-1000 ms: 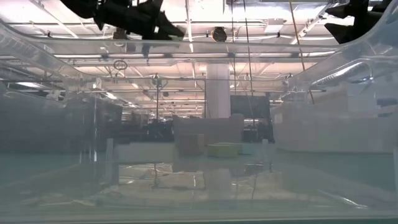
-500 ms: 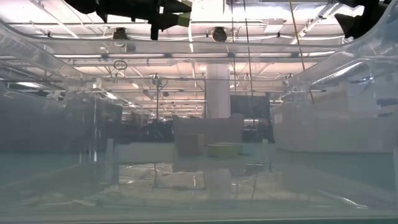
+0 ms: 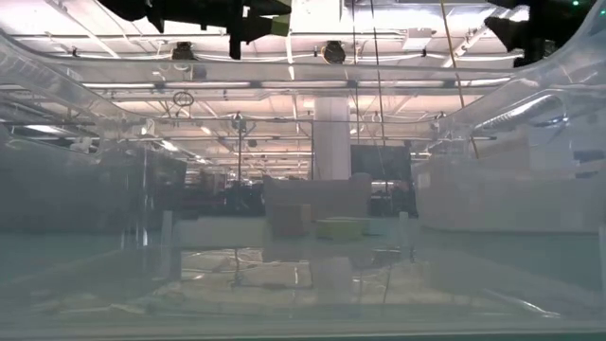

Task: Sort & place blocks by color
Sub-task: Put the top left light orange block into the black bin

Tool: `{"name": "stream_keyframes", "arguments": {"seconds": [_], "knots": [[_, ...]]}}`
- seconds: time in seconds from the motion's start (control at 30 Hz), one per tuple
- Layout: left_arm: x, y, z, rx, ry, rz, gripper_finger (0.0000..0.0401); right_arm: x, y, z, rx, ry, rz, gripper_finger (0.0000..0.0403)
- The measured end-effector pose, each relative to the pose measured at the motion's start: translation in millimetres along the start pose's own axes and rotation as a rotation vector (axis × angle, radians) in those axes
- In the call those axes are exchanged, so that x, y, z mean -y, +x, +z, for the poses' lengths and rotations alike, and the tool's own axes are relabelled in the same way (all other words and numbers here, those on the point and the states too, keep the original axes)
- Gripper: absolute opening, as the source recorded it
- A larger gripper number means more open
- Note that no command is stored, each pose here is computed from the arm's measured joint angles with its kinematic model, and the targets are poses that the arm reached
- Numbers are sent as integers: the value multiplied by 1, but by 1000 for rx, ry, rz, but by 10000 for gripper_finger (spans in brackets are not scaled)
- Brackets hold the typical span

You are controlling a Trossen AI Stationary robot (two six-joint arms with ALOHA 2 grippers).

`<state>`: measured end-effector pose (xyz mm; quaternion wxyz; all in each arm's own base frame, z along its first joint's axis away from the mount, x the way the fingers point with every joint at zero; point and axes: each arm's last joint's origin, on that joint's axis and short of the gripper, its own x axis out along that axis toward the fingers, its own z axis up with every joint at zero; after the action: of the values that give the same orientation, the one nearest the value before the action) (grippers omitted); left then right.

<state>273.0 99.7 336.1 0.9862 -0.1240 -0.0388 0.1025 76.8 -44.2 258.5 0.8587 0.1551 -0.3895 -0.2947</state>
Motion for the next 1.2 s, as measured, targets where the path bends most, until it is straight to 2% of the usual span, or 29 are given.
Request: {"name": "stream_keyframes", "arguments": {"seconds": [0.27, 0.5, 0.6, 0.73, 0.87, 0.97, 1.1, 1.2], "knots": [[12, 1, -9, -84, -199, -64, 127, -19, 38, -7, -154, -40, 103, 181], [27, 1, -14, -188, -380, -243, 127, -33, 68, -18, -249, -44, 170, 181], [34, -1, -21, -298, -461, -312, 127, -40, 78, -22, -284, -34, 218, 181], [41, -7, -43, -572, -572, -348, 127, -48, 86, -28, -303, 25, 240, 181], [50, -24, -73, -906, -662, -244, 127, -53, 86, -39, -356, 89, 248, 181], [60, -44, -93, -1156, -665, -115, 127, -57, 84, -46, -398, 141, 257, 181], [67, -69, -109, -1369, -568, 140, 127, -63, 81, -56, -449, 170, 276, 181], [68, -82, -114, -1417, -459, 336, 127, -66, 80, -63, -479, 172, 280, 181]]}}
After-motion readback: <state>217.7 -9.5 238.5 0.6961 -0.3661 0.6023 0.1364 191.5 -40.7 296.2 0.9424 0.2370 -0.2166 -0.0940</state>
